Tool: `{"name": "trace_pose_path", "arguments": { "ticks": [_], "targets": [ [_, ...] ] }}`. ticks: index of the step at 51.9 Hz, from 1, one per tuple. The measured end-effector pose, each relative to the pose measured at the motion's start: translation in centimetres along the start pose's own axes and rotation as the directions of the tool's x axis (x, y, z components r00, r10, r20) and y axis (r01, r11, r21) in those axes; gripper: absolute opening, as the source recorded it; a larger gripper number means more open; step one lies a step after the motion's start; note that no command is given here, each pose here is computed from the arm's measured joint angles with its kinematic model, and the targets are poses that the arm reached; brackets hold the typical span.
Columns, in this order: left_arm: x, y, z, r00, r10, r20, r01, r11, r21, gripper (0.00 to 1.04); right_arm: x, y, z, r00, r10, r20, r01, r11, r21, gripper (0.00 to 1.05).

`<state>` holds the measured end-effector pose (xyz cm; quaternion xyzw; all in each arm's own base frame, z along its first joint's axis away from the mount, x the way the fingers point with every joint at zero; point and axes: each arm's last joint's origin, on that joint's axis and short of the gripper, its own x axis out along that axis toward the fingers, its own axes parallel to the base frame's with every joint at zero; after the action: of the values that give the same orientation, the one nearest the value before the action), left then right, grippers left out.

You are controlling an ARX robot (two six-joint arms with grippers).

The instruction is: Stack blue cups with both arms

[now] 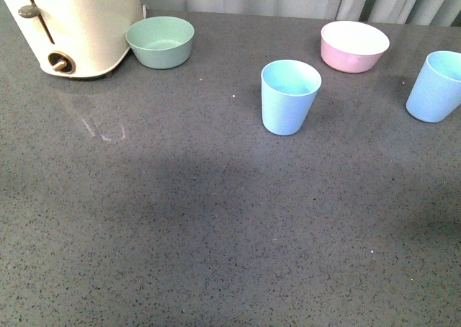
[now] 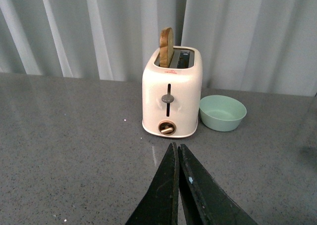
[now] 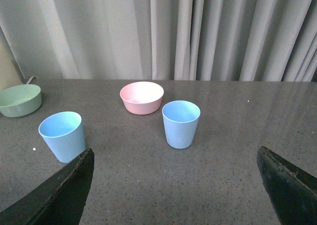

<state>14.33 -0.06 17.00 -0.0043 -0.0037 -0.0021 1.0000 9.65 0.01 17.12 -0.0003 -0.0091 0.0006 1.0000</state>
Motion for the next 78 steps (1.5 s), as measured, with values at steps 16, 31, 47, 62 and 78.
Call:
{"name": "trace_pose_path", "arguments": {
  "ticks": [16,31,47,62,78],
  "targets": [
    [-1.3,0.0,0.0,1.000,0.001,0.003,-0.001,1.000,0.001,0.02,0.0,0.0,0.0,1.000,0.000,0.000,0.000,1.000,0.000,0.96],
    [-2.4,0.0,0.2,1.000,0.001,0.008,-0.001,1.000,0.001,0.02,0.0,0.0,0.0,1.000,0.000,0.000,0.000,1.000,0.000,0.96],
    [-3.0,0.0,0.2,1.000,0.001,0.008,-0.001,1.000,0.001,0.02,0.0,0.0,0.0,1.000,0.001,0.000,-0.001,1.000,0.000,0.96],
    [-3.5,0.0,0.1,1.000,0.001,0.008,-0.001,1.000,0.001,0.02,0.0,0.0,0.0,1.000,0.001,0.000,-0.001,1.000,0.000,0.96],
    [-4.6,0.0,-0.1,1.000,0.000,0.003,0.000,1.000,0.001,0.02,0.0,0.0,0.0,1.000,0.001,0.000,-0.001,1.000,0.000,0.96]
  ]
}}
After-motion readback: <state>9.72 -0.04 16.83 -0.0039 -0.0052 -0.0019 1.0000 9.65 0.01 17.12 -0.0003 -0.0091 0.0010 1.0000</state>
